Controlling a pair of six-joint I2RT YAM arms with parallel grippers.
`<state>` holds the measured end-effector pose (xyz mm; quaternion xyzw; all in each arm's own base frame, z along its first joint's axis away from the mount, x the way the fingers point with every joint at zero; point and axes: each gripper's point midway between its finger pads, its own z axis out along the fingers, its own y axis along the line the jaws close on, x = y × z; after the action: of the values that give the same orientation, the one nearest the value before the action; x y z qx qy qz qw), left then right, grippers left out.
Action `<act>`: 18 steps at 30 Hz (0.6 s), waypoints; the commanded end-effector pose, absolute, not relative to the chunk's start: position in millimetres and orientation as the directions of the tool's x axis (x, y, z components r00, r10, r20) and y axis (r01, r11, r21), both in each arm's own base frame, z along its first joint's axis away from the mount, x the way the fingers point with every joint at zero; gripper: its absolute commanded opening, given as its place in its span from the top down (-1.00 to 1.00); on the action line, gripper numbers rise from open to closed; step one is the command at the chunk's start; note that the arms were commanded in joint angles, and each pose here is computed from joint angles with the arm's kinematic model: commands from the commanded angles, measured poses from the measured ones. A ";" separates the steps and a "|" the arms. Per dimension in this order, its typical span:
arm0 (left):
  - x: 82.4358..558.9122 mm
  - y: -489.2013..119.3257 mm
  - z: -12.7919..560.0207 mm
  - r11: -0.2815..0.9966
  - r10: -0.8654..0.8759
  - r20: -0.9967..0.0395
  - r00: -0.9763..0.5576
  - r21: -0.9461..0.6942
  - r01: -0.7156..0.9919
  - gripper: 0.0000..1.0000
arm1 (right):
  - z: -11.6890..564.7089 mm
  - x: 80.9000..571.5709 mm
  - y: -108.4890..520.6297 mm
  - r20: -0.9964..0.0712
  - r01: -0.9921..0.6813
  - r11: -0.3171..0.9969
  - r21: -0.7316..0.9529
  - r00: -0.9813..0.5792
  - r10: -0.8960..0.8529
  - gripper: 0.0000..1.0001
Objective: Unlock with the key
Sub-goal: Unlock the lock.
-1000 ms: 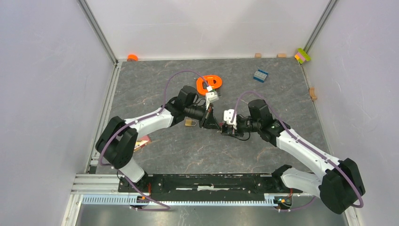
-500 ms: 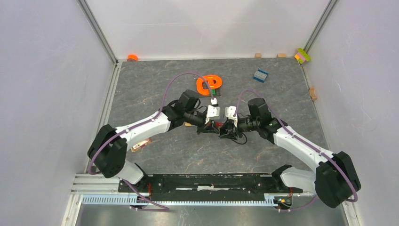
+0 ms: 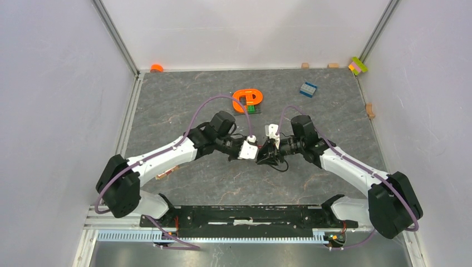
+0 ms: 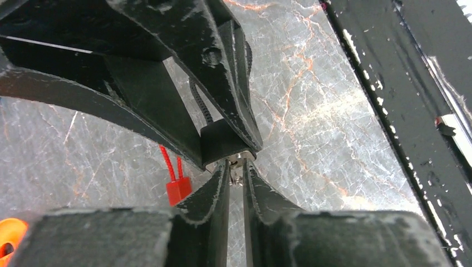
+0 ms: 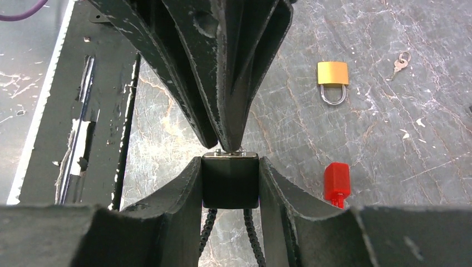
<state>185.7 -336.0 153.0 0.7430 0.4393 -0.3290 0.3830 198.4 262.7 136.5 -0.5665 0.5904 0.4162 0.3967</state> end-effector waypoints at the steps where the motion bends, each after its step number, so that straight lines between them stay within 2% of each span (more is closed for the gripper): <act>1: 169.7 -336.9 169.7 -0.326 0.349 -0.845 0.405 0.296 0.898 0.41 | 147.6 223.9 259.7 -0.944 -0.993 0.083 -0.081 0.050 -0.325 1.00; 4: 181.4 -330.6 181.6 -0.234 0.353 -0.876 0.327 0.256 0.938 -0.03 | 147.5 225.9 255.8 -0.937 -0.988 0.100 -0.114 0.074 -0.340 1.00; 10: 207.3 -319.3 214.0 -0.006 0.286 -0.957 0.047 0.047 0.999 -0.62 | 150.6 230.9 249.8 -0.920 -0.971 0.126 -0.204 0.146 -0.364 1.00; 13: 216.2 -324.4 212.1 0.093 0.288 -0.945 -0.154 -0.133 0.987 -0.74 | 157.3 233.6 249.7 -0.912 -0.960 0.134 -0.246 0.183 -0.367 1.00; 18: 219.2 -340.9 196.6 0.157 0.306 -0.824 -0.476 -0.450 0.879 -0.70 | 165.9 238.2 249.4 -0.899 -0.944 0.147 -0.296 0.223 -0.377 1.00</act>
<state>216.5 -323.6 190.0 0.5254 0.6346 -0.4302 0.3691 226.5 246.8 143.5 -0.5823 0.5874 0.3105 0.4686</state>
